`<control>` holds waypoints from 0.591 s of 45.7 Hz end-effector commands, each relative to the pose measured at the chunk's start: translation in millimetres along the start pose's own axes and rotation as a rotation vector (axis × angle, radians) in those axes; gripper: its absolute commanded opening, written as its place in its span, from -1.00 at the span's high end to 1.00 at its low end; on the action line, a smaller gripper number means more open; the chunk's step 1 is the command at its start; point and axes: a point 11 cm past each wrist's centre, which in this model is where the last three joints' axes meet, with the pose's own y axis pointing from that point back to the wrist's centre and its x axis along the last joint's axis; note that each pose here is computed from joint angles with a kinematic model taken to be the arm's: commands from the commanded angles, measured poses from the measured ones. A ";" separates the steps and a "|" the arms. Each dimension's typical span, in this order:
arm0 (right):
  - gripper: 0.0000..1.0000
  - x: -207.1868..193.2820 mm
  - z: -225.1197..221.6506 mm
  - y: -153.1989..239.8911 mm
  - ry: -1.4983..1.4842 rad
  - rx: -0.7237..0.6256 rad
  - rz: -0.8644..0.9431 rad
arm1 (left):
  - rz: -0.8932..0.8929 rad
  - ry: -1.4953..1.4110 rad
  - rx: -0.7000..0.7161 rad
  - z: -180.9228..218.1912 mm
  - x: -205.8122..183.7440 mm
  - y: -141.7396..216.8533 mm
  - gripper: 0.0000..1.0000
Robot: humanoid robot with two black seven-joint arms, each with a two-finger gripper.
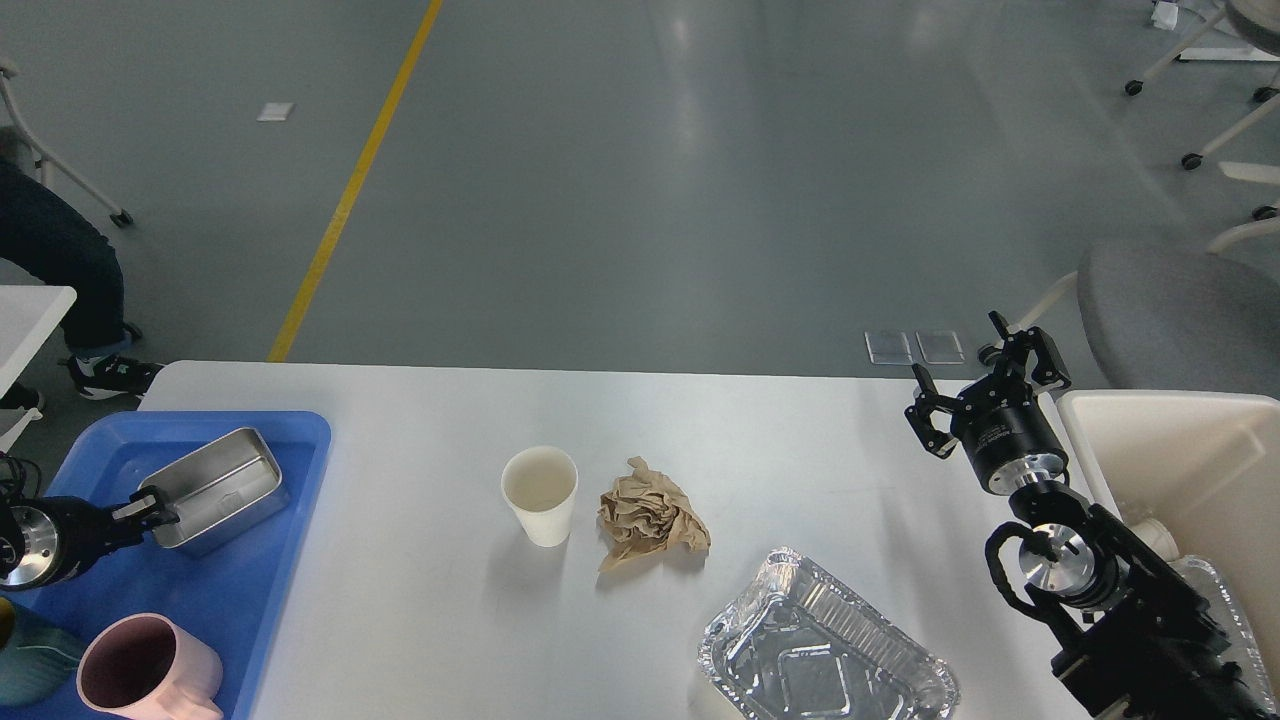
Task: Tidy desktop
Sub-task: 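Lower the steel tin into the blue tray and release it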
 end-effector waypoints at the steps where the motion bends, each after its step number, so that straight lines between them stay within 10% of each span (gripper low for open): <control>1: -1.00 -1.7 -0.1 -1.1 -0.002 0.001 -0.004 | 0.005 0.044 -0.015 -0.4 0.9 1.0 -0.38; 16: -1.00 -1.3 0.7 -0.5 -0.001 -0.001 -0.003 | -0.004 0.173 -0.017 -28.9 32.8 37.2 -0.73; 27: -1.00 -2.1 -0.5 -1.4 0.002 -0.001 -0.006 | 0.125 0.266 -0.137 -20.5 146.6 145.0 -0.82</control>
